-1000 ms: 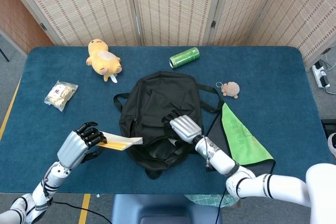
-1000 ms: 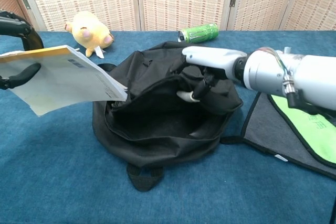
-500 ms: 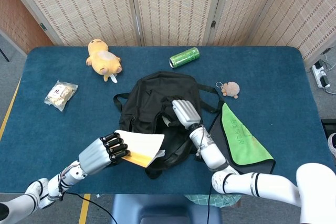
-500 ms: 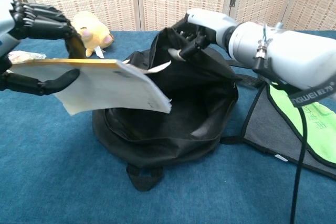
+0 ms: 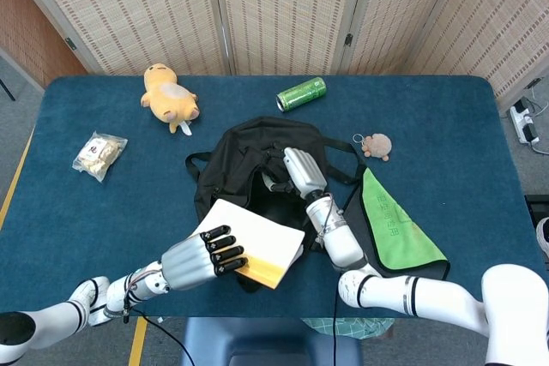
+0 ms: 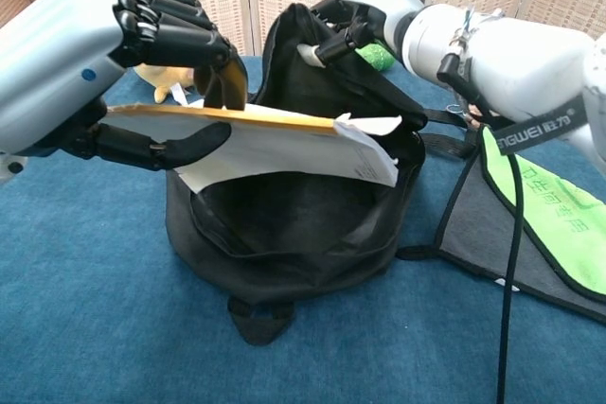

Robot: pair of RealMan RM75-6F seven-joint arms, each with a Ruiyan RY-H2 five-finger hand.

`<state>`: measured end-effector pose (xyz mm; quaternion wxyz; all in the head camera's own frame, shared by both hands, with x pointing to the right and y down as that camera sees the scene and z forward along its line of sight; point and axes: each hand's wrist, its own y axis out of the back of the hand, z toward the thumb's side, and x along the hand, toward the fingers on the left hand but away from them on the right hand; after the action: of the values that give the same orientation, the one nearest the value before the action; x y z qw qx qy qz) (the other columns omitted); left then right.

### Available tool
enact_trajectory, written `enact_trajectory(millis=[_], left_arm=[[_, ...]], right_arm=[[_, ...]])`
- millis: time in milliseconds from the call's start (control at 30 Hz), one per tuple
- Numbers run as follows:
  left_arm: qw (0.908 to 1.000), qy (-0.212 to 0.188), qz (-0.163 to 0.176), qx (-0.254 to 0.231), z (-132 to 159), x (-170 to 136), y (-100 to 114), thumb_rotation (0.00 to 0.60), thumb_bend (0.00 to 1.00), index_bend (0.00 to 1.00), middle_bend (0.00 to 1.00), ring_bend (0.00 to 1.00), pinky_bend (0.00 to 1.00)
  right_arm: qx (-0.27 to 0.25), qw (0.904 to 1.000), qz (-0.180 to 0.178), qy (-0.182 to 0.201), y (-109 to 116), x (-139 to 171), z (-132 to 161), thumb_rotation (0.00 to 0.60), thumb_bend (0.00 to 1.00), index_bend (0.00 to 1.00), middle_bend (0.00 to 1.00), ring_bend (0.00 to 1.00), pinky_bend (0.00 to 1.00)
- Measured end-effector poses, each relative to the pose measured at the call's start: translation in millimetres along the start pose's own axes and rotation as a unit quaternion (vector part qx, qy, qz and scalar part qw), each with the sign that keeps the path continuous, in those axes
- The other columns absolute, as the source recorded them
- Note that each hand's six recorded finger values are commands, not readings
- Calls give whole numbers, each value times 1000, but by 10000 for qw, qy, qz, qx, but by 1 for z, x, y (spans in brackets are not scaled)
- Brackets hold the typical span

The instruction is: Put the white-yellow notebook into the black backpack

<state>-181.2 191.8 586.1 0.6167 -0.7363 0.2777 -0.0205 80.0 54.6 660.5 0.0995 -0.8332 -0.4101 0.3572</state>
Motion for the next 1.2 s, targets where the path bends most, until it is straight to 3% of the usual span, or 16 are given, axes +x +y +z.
enact_trajectory(millis=[267, 500, 700, 933, 1200], left_arm=[[9999, -100, -81, 24, 11, 4, -6, 600, 482, 686, 698, 623, 584], [9998, -196, 5, -17, 21, 11, -4, 600, 480, 686, 698, 624, 583], [9996, -274, 75, -49, 32, 15, 0, 600, 479, 686, 698, 624, 579], [9998, -168, -31, 39, 25, 28, -16, 600, 478, 687, 700, 624, 579], [9987, 134, -169, 452, -3, 43, -44, 600, 479, 697, 711, 625, 581]], right_arm=[[-569, 9984, 62, -32, 7, -6, 4, 600, 658, 563, 277, 240, 143], [-712, 9974, -66, -100, 16, -10, -2, 600, 658, 556, 284, 243, 143], [-766, 9970, 28, -88, 14, -11, -5, 600, 657, 554, 285, 242, 143], [-937, 9954, 194, 88, 9, -4, 6, 600, 659, 551, 285, 243, 143], [-1241, 9913, 392, 199, 5, 3, 20, 600, 657, 546, 284, 243, 143]])
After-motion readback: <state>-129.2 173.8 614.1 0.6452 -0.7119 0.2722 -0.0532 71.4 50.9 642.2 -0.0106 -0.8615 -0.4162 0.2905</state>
